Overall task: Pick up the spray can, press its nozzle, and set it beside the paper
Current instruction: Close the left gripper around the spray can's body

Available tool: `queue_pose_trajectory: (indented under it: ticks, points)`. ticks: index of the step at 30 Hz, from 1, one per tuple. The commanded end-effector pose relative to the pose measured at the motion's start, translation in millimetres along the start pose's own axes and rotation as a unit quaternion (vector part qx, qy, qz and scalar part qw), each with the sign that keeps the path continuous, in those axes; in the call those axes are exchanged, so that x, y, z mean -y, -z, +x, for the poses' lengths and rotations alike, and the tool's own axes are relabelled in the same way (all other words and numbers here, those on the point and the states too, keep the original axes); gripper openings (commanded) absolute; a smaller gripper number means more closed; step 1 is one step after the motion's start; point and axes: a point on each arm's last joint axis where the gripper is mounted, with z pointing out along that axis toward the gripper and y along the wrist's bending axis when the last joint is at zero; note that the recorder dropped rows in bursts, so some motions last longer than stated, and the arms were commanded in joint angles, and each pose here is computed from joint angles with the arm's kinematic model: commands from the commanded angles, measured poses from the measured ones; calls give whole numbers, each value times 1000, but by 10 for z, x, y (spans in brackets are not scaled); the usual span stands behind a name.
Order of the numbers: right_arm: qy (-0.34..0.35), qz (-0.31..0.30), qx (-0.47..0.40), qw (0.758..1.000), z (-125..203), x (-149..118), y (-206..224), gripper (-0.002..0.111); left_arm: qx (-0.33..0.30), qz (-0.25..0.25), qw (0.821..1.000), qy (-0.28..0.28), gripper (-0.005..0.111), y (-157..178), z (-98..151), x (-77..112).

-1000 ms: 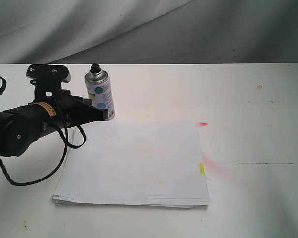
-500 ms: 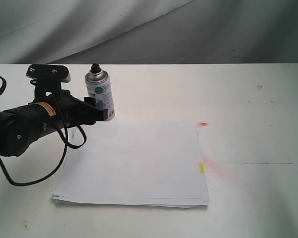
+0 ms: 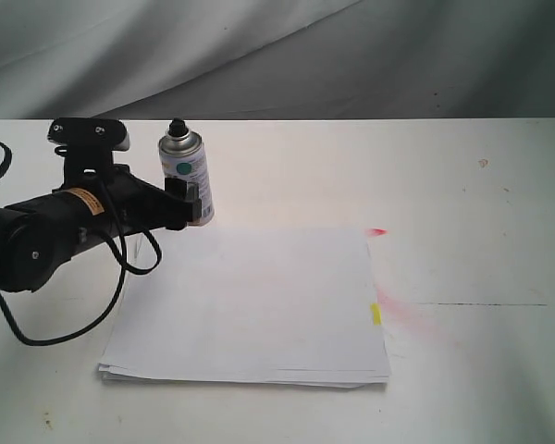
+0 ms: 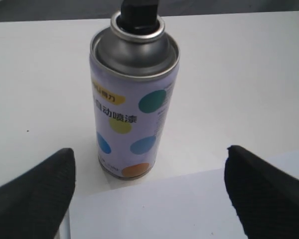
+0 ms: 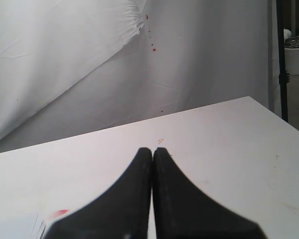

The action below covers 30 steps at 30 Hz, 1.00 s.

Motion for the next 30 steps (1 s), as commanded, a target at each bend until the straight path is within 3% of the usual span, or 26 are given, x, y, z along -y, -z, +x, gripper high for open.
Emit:
queue_pose_trajectory:
  ticks: [1,15,23,30]
  points:
    - [6,-3,2,1000,3,-3,4,0,24,1,1000,4,77,-19,-16,10]
    - [6,-3,2,1000,3,-3,4,0,60,-9,998,-7,77,-393,355,-72]
    - [6,-3,2,1000,3,-3,4,0,108,-4,994,-18,77,-489,439,-87]
    - [6,-3,2,1000,3,-3,4,0,106,-5,994,-38,77,-650,399,-67]
